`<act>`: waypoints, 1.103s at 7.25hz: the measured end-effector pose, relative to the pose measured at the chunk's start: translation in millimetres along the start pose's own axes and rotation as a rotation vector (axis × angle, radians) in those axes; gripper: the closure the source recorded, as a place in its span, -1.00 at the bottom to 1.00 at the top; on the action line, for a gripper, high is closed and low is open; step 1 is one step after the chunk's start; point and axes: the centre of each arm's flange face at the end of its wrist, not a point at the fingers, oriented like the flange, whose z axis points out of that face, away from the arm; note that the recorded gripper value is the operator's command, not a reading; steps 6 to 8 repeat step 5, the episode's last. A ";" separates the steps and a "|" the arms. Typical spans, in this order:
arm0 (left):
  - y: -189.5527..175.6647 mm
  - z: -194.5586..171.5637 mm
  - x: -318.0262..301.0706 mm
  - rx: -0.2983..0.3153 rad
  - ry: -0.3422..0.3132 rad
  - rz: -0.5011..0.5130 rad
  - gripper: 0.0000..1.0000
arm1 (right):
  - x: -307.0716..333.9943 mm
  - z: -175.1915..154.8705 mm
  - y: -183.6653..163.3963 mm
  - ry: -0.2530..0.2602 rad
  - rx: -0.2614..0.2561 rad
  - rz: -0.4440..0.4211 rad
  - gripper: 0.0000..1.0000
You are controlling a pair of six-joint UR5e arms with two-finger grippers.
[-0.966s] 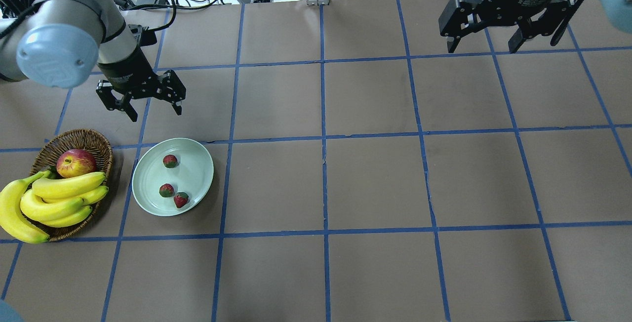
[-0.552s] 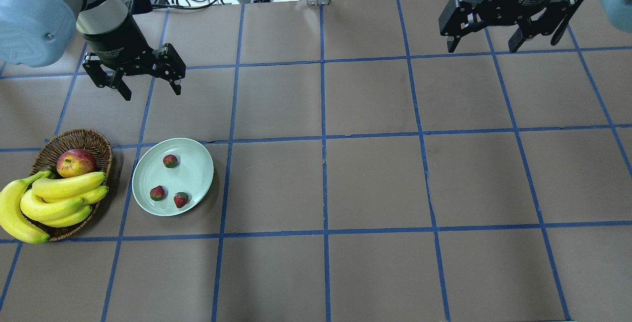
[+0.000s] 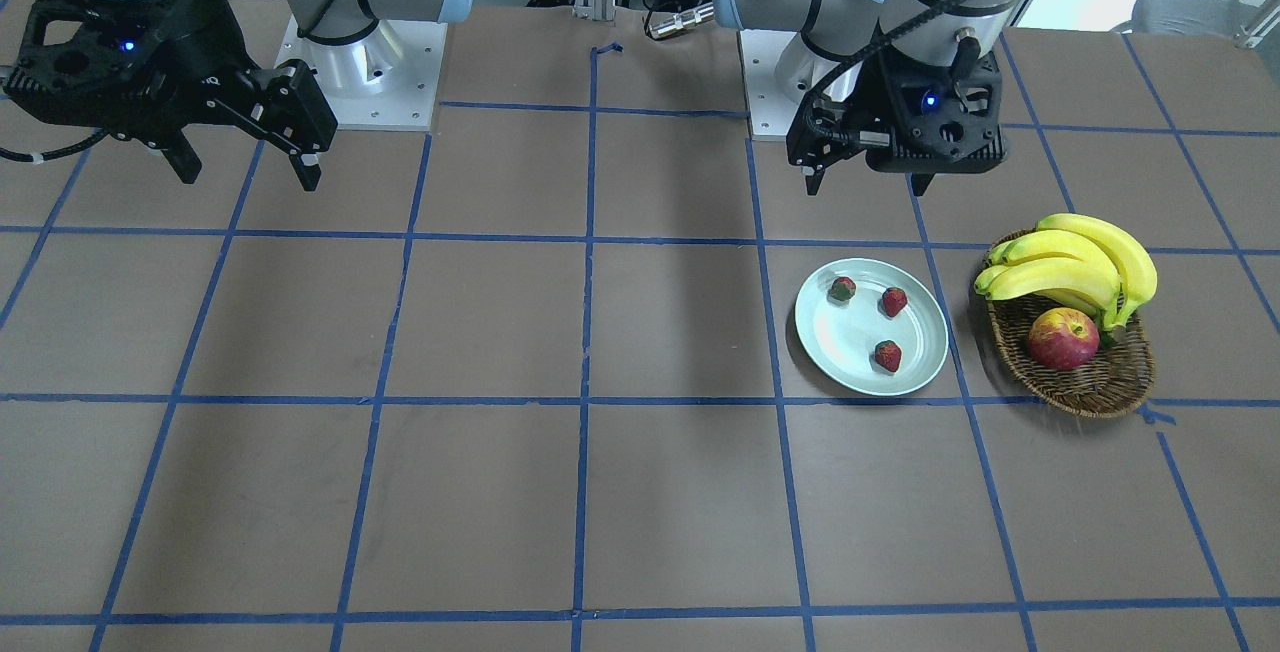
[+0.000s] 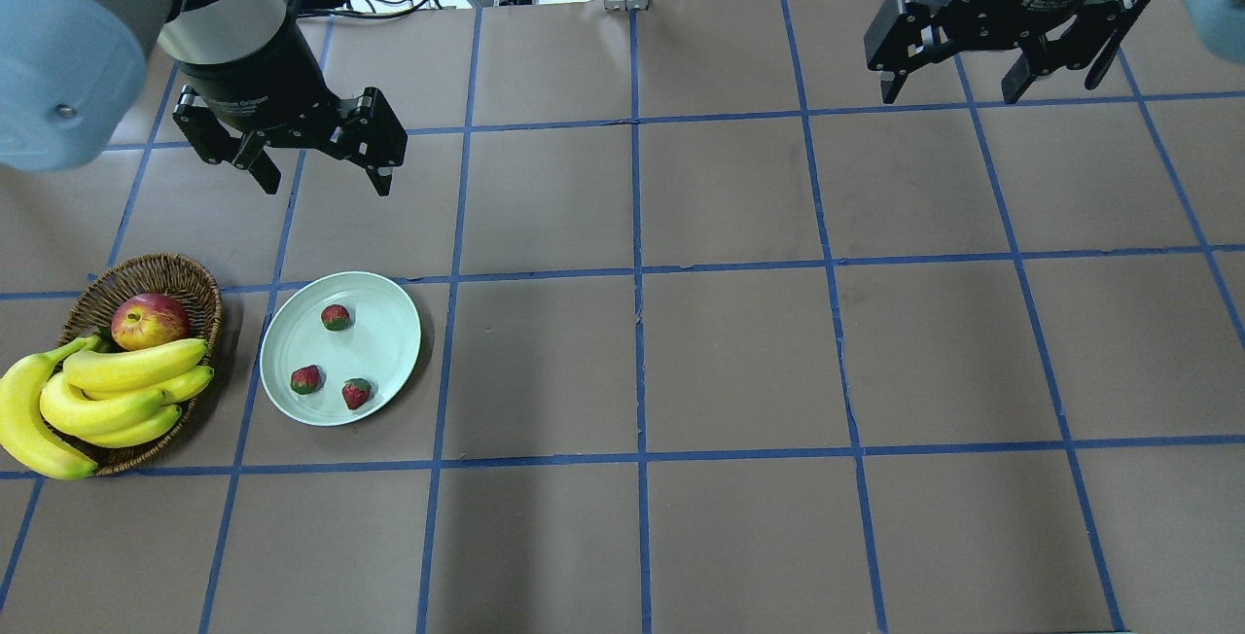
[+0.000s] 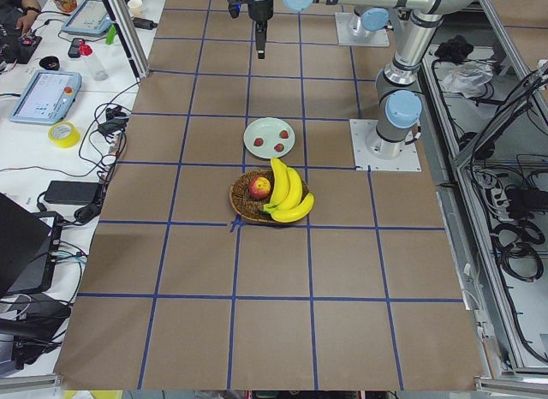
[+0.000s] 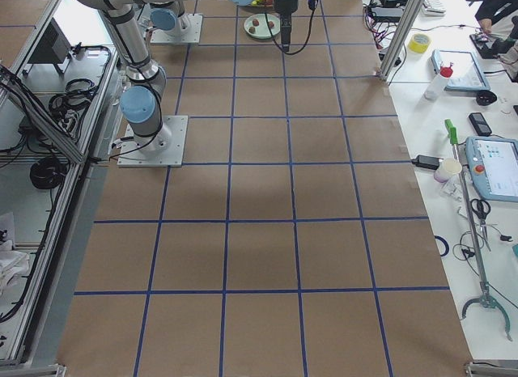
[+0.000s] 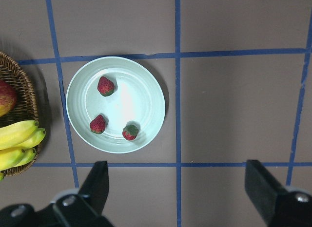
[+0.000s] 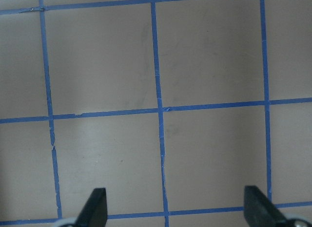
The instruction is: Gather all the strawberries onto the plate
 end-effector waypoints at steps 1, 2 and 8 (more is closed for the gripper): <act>12.2 -10.2 -0.6 0.002 0.000 0.006 -1.00 | 0.0 0.1 0.0 0.000 0.000 0.000 -1.00; 20.3 -16.3 -1.7 0.004 0.004 0.009 -1.00 | 0.0 0.2 0.0 0.000 0.000 0.000 -1.00; 22.2 -16.3 -18.7 -0.001 0.040 -0.032 -1.00 | 0.1 0.5 0.1 0.001 -0.001 0.000 -1.00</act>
